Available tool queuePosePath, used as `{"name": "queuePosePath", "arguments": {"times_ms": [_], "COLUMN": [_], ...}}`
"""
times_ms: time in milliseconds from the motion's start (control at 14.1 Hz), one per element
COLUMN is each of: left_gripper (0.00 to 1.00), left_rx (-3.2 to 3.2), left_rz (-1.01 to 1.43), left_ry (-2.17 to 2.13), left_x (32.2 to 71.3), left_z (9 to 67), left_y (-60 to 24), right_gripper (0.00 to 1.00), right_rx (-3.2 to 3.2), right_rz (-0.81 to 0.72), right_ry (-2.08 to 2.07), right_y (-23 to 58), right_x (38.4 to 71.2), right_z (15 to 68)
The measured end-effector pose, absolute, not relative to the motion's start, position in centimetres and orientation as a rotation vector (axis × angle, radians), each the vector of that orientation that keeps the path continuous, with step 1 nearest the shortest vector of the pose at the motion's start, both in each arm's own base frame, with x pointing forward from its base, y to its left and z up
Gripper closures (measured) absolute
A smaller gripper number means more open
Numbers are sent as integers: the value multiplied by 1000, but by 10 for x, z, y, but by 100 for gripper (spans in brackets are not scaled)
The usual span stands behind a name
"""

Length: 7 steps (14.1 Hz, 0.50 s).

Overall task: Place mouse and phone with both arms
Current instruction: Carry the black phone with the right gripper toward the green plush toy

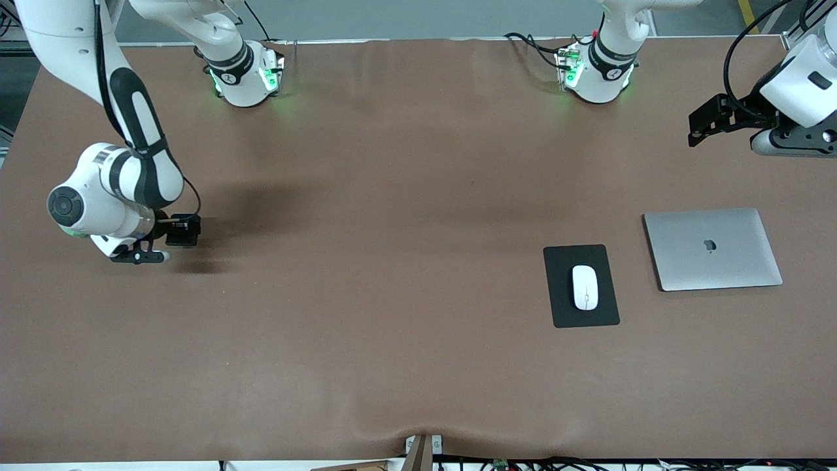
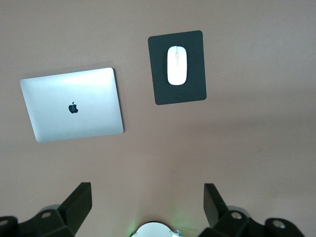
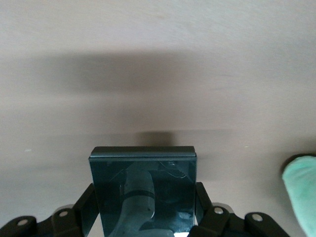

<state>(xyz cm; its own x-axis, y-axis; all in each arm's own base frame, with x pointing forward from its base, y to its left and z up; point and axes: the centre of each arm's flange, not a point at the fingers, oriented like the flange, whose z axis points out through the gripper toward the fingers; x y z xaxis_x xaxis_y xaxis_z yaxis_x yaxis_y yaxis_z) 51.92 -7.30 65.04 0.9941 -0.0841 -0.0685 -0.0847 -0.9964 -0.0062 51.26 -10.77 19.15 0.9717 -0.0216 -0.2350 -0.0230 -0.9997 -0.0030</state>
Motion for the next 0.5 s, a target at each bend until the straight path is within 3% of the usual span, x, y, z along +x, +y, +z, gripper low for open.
{"name": "queuePosePath", "arguments": {"times_ms": [497], "left_gripper": [0], "left_rx": [-3128], "left_rz": [116], "left_ry": [121], "left_x": [521], "left_z": [648], "left_y": [-69], "right_gripper": [20], "right_rx": [-3137], "right_rz": [391], "right_ry": [21], "right_y": [-107], "right_x": [510], "right_z": [166]}}
